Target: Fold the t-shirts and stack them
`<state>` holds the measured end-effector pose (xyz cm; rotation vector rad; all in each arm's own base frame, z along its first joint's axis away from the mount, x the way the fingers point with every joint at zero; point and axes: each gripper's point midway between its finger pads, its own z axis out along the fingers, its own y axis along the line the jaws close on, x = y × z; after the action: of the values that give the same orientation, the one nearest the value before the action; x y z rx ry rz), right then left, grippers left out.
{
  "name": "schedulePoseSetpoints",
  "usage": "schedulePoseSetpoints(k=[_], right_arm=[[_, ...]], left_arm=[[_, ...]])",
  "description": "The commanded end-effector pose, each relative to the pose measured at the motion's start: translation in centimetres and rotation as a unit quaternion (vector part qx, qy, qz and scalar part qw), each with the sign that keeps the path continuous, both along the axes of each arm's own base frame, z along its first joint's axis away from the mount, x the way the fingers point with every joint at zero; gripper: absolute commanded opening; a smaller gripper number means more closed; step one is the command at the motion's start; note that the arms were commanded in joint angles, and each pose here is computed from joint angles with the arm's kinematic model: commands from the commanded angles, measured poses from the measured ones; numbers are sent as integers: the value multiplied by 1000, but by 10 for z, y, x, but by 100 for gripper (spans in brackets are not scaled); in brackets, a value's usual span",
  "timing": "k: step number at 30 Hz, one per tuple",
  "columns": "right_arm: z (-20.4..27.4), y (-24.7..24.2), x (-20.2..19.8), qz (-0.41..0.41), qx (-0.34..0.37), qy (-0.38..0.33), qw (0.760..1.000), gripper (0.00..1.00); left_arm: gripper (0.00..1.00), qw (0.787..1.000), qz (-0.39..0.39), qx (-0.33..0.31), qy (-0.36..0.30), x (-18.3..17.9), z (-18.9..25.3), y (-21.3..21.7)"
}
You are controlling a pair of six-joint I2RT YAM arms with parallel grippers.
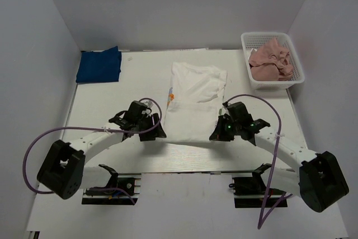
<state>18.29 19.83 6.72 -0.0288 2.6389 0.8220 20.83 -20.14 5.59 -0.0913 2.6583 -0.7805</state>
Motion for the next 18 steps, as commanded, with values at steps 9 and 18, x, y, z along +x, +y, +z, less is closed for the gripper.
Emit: schedulePoseSetpoints(k=[9,18], right_arm=[[-17,-4,-11,2,-4,22,1000,0],[-23,-3,-15,0,5,27,1000,0]], left_arm=[[41,998,-33,43,35,-11,-44,-11],[41,996,-17,84,22,1,-51,-5]])
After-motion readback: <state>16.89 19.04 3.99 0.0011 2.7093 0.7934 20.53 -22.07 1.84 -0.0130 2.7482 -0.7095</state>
